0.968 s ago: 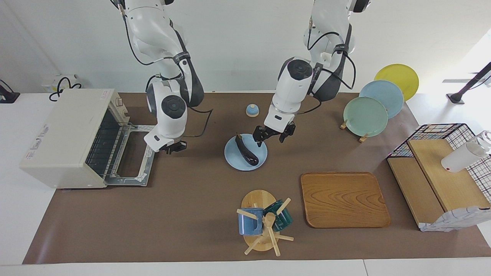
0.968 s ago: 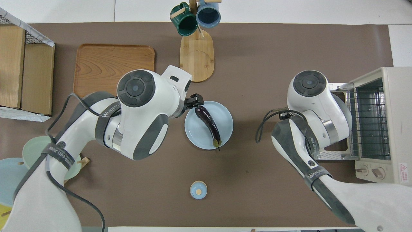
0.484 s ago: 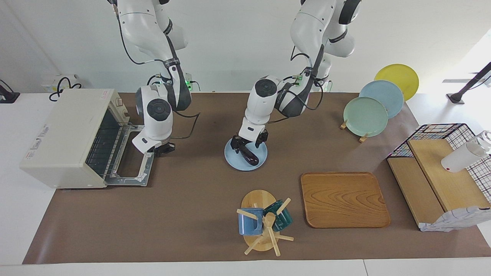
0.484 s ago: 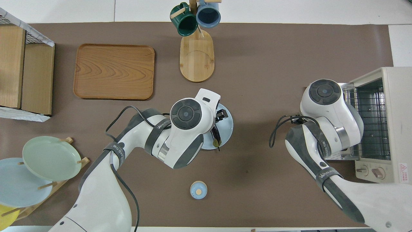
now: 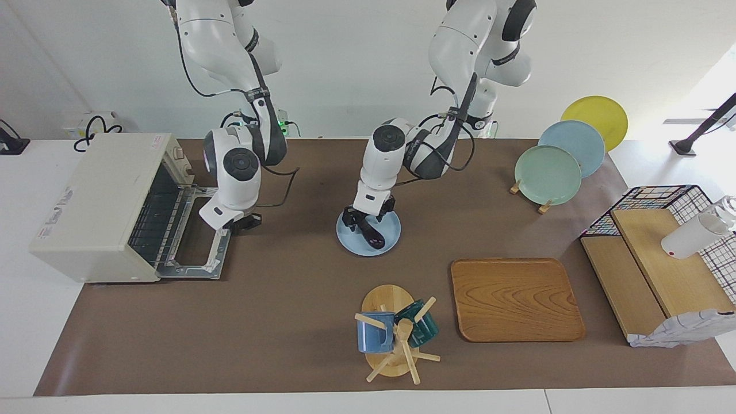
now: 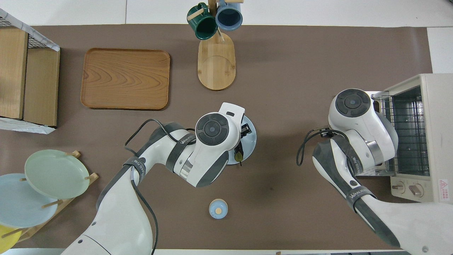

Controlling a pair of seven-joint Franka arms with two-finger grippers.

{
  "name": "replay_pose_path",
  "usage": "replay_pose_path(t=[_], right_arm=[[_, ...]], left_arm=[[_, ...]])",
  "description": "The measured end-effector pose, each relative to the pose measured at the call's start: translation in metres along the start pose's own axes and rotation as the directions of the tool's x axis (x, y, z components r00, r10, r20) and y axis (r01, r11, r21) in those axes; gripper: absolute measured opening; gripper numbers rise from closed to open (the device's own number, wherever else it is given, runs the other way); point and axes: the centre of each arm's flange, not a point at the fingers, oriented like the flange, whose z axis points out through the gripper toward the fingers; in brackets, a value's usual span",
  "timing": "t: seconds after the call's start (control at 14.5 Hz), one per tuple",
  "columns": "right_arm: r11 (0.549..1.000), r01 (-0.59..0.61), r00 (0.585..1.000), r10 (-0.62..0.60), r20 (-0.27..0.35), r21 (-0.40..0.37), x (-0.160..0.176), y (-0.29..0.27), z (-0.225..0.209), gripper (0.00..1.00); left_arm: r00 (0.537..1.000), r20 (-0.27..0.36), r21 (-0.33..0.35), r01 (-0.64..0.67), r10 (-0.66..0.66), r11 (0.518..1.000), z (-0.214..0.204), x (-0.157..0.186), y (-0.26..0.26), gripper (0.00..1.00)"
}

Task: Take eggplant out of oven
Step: 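Lift the eggplant with the left gripper while the right gripper withdraws, then carry the eggplant onto the wooden tray with the left gripper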

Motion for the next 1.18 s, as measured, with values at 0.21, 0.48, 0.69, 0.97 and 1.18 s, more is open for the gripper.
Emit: replay_pose_path(t=[0.21, 0.48, 0.69, 0.97, 1.18], right_arm=[[0.998, 0.063, 0.997, -0.064, 0.033, 0.005, 0.001, 0.014, -0.029, 0.11], [0.997, 0.071, 0.996, -0.071, 0.045, 0.012, -0.013, 0.072, -0.086, 0.11], [0.997, 0.079, 0.996, -0.08, 0.029, 0.026, -0.029, 0.128, -0.104, 0.13], [0.998, 0.053, 0.998, -0.054, 0.027, 0.038, -0.039, 0.162, -0.111, 0.17], [0.994, 0.036, 0.996, -0.043, 0.075, 0.101, -0.05, 0.168, -0.13, 0.19]], left_arm=[[1.0, -0.001, 0.001, 0.004, -0.004, 1.0, 0.0, 0.002, -0.001, 0.53], [1.0, -0.004, 0.001, 0.009, -0.009, 1.0, -0.001, 0.004, -0.002, 0.33], [1.0, -0.016, 0.009, 0.004, -0.004, 1.0, -0.003, 0.009, -0.003, 0.33], [0.998, -0.054, 0.008, -0.023, 0.024, 1.0, -0.048, 0.043, -0.012, 0.33], [0.991, -0.072, 0.016, -0.115, 0.116, 0.993, -0.101, 0.106, -0.046, 0.33]])
